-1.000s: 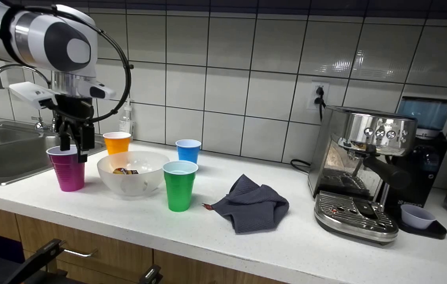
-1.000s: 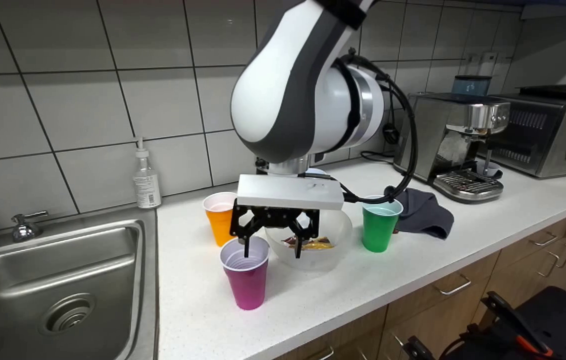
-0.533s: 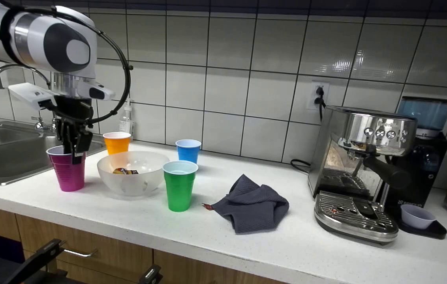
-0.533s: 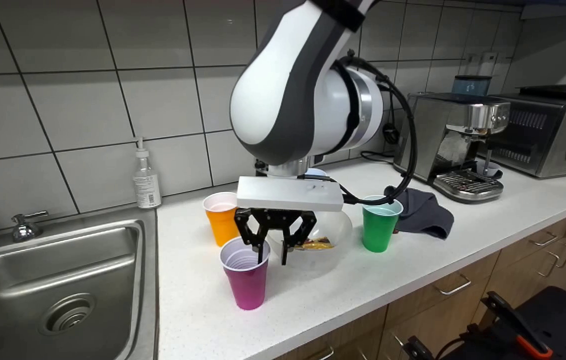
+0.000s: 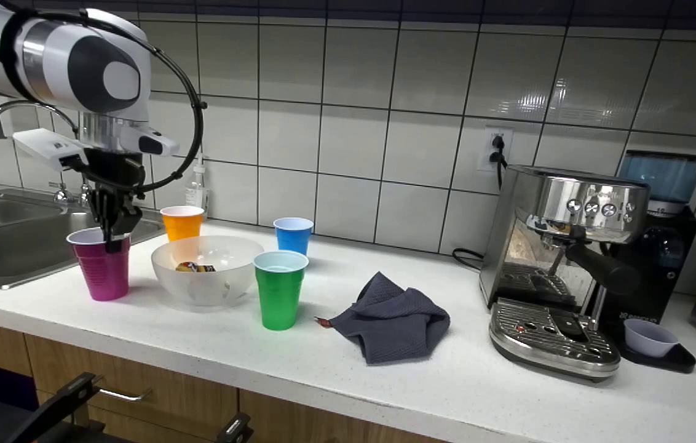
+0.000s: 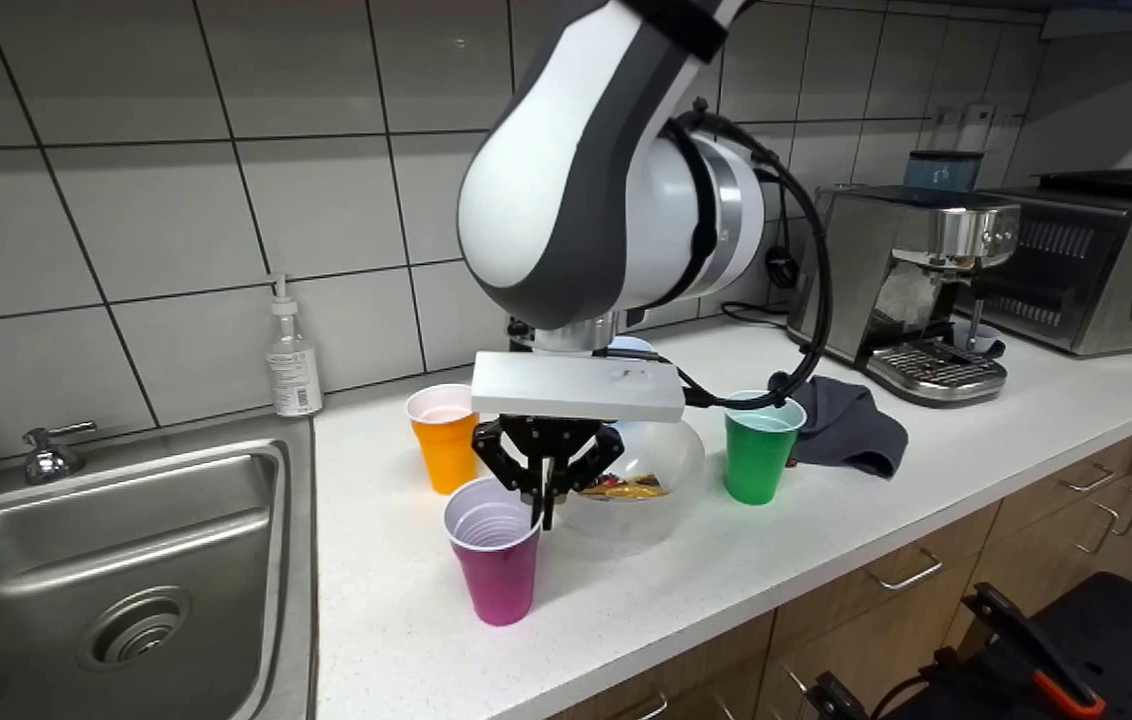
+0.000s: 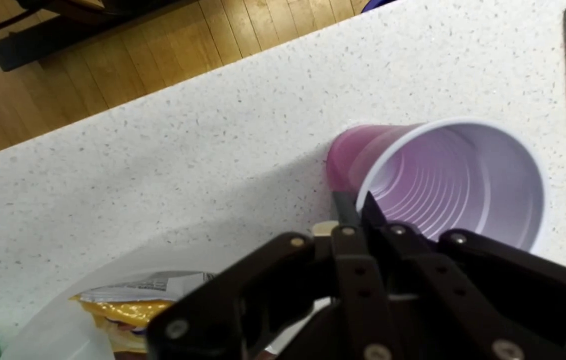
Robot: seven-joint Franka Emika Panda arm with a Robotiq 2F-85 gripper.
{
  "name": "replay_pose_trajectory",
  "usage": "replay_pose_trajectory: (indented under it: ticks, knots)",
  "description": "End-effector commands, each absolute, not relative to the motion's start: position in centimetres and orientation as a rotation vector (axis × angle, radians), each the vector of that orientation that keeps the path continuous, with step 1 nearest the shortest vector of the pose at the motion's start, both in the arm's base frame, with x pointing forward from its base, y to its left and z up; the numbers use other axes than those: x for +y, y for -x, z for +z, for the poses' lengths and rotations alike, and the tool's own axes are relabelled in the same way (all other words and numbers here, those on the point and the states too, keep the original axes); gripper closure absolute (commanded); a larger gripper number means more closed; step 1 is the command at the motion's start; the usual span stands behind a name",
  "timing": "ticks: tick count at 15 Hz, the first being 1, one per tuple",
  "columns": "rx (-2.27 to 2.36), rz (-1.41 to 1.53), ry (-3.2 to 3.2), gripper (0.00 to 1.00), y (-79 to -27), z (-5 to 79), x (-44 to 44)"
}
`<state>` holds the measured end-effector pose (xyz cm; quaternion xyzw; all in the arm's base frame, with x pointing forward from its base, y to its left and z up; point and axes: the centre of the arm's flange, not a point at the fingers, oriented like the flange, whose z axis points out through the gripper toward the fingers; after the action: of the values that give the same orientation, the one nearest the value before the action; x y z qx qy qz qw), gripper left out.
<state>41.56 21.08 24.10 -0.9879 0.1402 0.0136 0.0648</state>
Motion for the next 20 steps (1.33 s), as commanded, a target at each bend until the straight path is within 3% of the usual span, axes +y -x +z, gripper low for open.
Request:
replay_pose_trajectory:
  ticks: [1, 12, 20]
  knots:
    - [0.399, 0.019, 2.983, 0.99, -41.4, 24.7, 21.6]
    - [0.153, -0.116, 2.968, 0.99, -39.0, 30.2, 21.4]
    - [0.036, -0.199, 2.948, 0.99, -38.7, 34.6, 16.8]
